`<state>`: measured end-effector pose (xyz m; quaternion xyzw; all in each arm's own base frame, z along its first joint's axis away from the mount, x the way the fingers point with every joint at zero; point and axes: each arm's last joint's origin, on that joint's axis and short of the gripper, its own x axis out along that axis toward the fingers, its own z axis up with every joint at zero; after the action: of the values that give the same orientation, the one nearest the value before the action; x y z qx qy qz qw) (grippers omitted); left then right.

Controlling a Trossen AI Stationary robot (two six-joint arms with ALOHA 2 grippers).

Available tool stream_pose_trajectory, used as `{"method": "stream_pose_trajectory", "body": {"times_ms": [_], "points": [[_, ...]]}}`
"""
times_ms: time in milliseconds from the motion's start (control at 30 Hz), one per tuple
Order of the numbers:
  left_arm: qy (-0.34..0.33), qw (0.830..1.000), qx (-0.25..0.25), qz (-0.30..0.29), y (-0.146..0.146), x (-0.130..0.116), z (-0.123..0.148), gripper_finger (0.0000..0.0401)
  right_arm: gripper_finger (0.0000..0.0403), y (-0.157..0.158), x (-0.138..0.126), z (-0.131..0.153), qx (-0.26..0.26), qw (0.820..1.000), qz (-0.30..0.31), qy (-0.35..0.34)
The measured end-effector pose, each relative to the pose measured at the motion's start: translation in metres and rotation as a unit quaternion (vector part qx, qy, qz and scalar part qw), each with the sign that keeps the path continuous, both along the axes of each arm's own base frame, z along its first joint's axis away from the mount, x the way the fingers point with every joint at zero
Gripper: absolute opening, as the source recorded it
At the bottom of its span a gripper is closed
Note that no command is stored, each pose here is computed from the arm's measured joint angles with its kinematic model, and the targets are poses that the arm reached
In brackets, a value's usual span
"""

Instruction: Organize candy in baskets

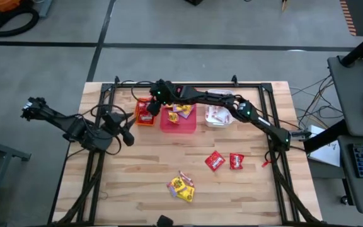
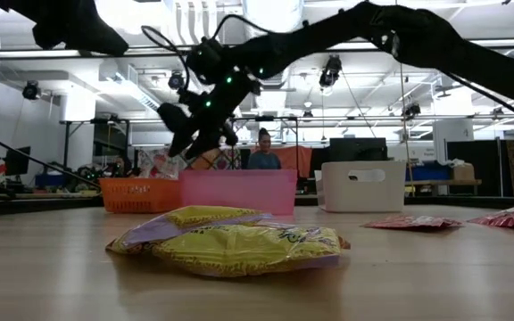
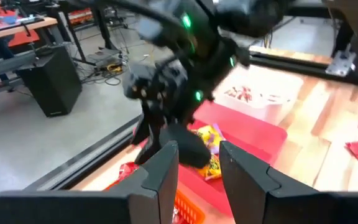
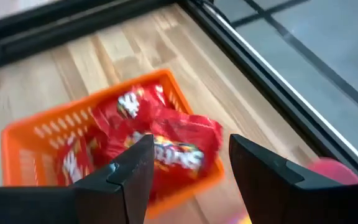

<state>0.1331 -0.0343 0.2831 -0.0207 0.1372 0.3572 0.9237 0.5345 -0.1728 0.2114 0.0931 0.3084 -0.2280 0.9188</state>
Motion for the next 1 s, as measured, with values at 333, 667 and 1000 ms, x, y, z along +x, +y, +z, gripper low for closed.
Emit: {"method": "stream_pose_trajectory", "body": {"times_ms": [333, 667, 1000], "points": [[0.03, 0.999, -0.01, -0.021, -0.006, 0.01, -0.008, 0.0102, 0.0189, 0.041, -0.031, 0.052, -0.005, 0.992, 0.066, 0.111], [0.066, 0.997, 0.001, -0.027, -0.011, 0.021, -0.018, 0.0102, 0.0184, 0.137, -0.083, 0.084, 0.063, 0.932, 0.198, 0.297], [0.098, 0.995, 0.019, -0.03, -0.015, 0.029, -0.026, 0.0102, 0.0183, 0.227, -0.11, 0.072, 0.101, 0.874, 0.228, 0.416]]}}
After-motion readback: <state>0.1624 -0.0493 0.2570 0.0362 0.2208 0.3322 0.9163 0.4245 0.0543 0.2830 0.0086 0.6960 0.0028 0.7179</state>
